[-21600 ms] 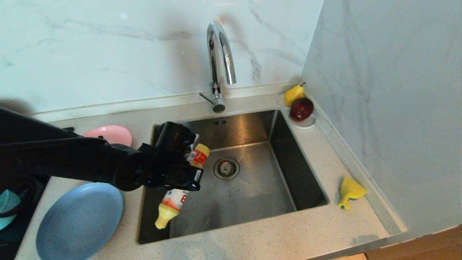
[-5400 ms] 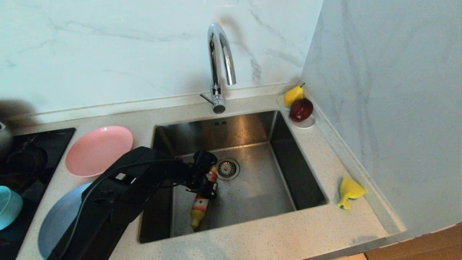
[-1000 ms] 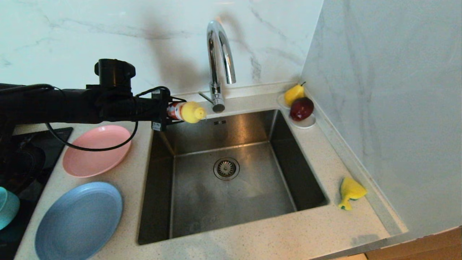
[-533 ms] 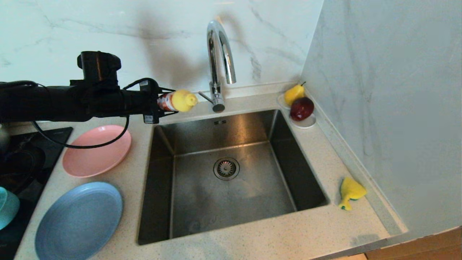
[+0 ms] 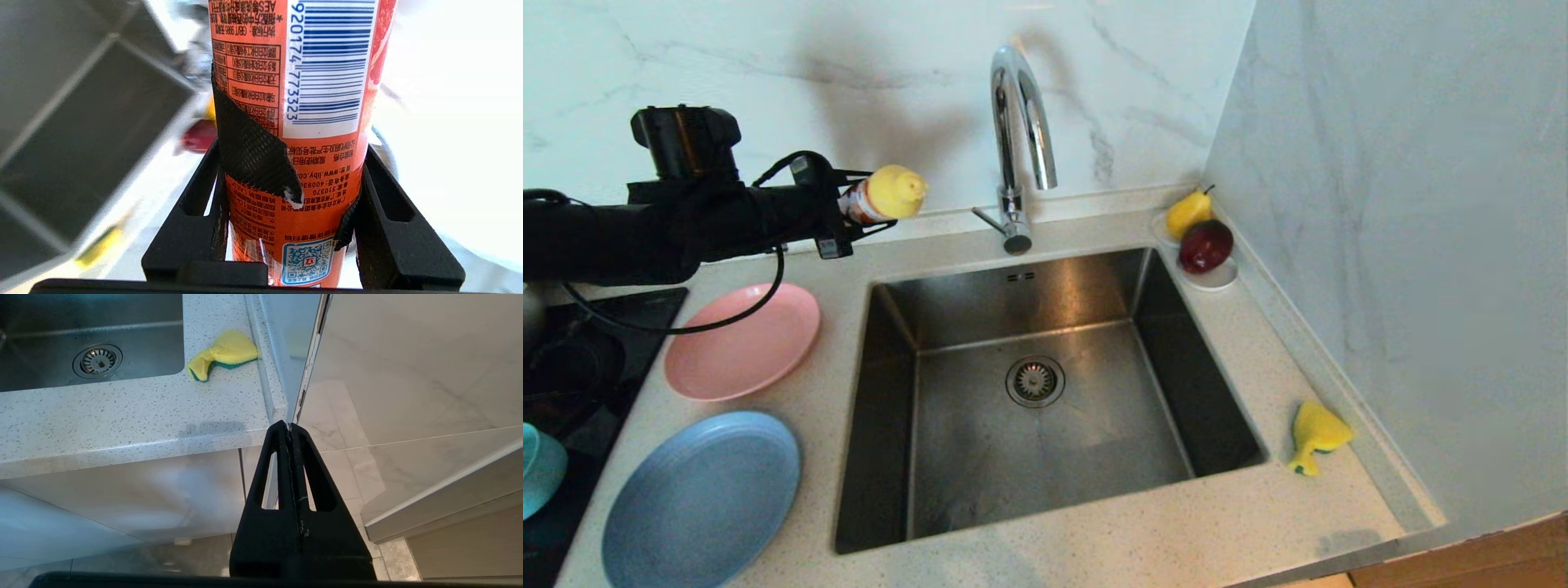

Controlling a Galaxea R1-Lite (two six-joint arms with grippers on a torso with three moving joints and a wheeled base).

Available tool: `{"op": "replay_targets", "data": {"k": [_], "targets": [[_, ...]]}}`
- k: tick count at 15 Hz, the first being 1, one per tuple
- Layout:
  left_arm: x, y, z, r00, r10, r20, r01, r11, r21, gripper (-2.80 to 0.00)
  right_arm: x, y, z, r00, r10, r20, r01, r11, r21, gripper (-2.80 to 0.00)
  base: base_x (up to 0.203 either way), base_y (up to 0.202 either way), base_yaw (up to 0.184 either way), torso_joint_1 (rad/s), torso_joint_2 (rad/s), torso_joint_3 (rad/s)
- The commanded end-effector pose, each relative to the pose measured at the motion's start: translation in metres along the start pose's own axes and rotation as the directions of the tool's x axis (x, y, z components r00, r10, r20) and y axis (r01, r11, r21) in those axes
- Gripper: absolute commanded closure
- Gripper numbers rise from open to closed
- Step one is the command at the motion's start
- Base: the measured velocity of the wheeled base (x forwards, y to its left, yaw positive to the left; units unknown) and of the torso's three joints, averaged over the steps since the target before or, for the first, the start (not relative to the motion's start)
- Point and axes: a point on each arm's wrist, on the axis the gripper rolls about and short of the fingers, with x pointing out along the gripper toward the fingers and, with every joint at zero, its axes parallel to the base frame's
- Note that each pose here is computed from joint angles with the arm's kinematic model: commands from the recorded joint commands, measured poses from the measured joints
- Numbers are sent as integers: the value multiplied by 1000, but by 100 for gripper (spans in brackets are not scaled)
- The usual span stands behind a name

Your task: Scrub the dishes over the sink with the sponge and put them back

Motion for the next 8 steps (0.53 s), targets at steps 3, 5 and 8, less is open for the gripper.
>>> {"op": "replay_targets", "data": {"k": [3,5,8], "targets": [[-21,-4,17,992,-126,24,127,992,-23,0,0,0,0,1000,1,-2,-1,1000,0,0,0,0,0,0,0,0],[-26,-4,24,986,-165,33,166,986,-30,0,0,0,0,1000,1,1,-1,1000,0,0,0,0,0,0,0,0],[-32,-4,31,979,-199,45,201,978,-55,0,0,0,0,1000,1,1,-1,1000,0,0,0,0,0,0,0,0]]}}
